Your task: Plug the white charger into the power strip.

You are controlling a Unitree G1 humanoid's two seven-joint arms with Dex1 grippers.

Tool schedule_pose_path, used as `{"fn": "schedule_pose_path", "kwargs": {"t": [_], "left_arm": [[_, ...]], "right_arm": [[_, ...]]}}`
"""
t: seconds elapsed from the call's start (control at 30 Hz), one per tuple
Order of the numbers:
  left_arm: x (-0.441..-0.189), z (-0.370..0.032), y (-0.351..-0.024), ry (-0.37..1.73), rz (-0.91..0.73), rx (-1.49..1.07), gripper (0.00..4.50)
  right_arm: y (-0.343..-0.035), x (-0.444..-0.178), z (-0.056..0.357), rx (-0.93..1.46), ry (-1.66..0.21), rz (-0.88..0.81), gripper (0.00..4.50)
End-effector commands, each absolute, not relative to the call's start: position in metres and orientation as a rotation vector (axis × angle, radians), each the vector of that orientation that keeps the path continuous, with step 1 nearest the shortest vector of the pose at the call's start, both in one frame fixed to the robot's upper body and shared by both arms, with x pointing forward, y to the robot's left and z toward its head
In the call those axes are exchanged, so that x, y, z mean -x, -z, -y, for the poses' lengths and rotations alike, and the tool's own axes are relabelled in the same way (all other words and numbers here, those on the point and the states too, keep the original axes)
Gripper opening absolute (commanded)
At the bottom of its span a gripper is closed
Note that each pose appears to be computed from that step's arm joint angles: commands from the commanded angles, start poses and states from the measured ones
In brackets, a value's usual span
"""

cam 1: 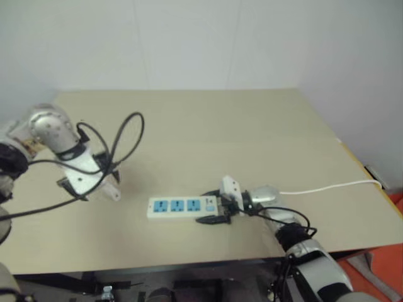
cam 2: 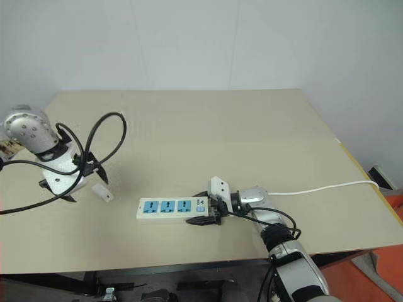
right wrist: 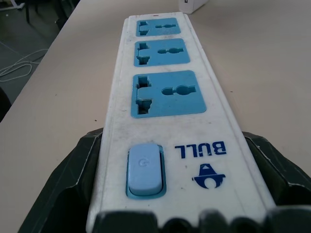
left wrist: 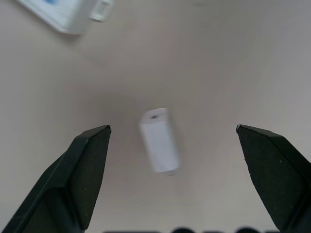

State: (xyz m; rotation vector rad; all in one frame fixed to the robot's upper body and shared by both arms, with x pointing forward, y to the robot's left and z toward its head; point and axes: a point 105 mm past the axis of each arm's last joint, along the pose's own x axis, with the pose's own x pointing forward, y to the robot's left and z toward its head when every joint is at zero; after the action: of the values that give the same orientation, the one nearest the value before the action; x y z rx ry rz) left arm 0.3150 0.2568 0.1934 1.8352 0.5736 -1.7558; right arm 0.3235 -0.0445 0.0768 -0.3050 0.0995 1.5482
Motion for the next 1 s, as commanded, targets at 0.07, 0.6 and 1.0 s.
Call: {"fn": "schedule_pose_path", "kwargs": {"t": [0.07, 0.6, 1.0], "left_arm": [[-0.323, -0.252, -0.195, 1.76, -0.59, -1.864, 4.5], [-0.343, -0.238, -0.159, 1.778, -0.705, -1.913, 4.5], [-0.357, -0.23, -0.14, 1.677, -0.726, -1.889, 4.5]], "right_arm": [[-0.078, -0.322, 0.049, 0.305, -1.549, -0.117, 3.45], [-0.082, -0.319, 0.057, 0.298, -1.524, -0.126, 3.45], [-0.084, -0.318, 0.06, 0.298, -1.511, -0.13, 3.45]]}}
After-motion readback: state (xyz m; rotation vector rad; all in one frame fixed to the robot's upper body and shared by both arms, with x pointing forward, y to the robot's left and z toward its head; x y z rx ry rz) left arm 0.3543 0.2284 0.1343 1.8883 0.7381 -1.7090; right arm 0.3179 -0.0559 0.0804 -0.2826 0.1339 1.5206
